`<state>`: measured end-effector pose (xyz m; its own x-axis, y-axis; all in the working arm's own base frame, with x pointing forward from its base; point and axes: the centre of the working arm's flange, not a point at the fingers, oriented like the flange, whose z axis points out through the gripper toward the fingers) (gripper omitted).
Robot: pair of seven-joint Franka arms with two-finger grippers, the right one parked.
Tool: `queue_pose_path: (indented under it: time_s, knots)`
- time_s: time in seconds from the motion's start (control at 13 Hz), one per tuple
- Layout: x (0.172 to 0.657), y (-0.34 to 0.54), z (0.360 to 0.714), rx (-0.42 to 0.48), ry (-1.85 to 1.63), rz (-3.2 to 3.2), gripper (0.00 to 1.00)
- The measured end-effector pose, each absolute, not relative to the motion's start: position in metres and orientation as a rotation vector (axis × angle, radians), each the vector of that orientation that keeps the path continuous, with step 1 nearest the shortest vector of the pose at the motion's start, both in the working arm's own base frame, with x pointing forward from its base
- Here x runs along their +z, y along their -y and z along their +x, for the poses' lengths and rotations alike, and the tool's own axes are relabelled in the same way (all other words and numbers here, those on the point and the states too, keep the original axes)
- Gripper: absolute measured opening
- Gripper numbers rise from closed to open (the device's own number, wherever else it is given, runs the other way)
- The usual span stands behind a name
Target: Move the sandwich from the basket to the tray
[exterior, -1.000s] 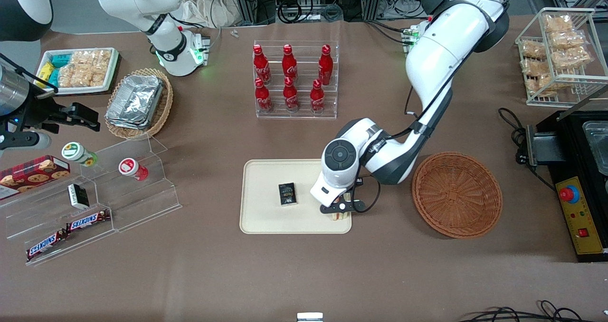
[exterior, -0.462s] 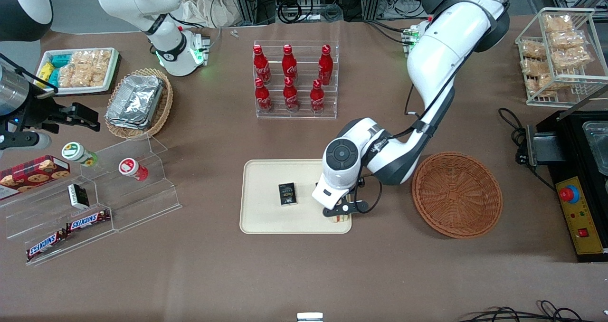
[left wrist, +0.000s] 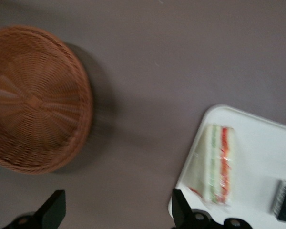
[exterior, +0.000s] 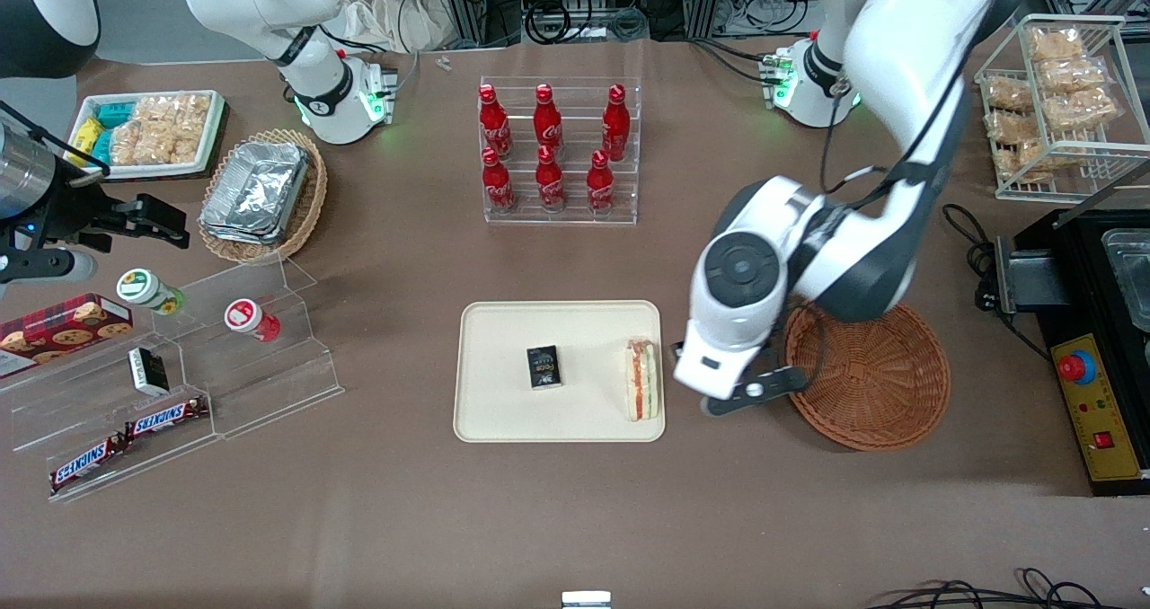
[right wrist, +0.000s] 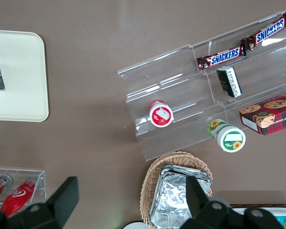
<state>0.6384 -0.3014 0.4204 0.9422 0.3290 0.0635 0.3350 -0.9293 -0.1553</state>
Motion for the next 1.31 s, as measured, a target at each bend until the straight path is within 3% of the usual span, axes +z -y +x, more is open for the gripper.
queue_pose_path:
  time_s: [0.31,0.77,1.0,1.31]
  knots:
    - [0.440,0.195,0.620,-0.117,0.528,-2.878,1.00]
    - [0.507,0.064,0.598,-0.087,0.125,-2.995,1.00]
    - [0.512,0.038,0.599,0.007,0.055,-2.998,1.00]
    - [0.541,0.039,0.618,-0.019,0.083,-3.073,1.00]
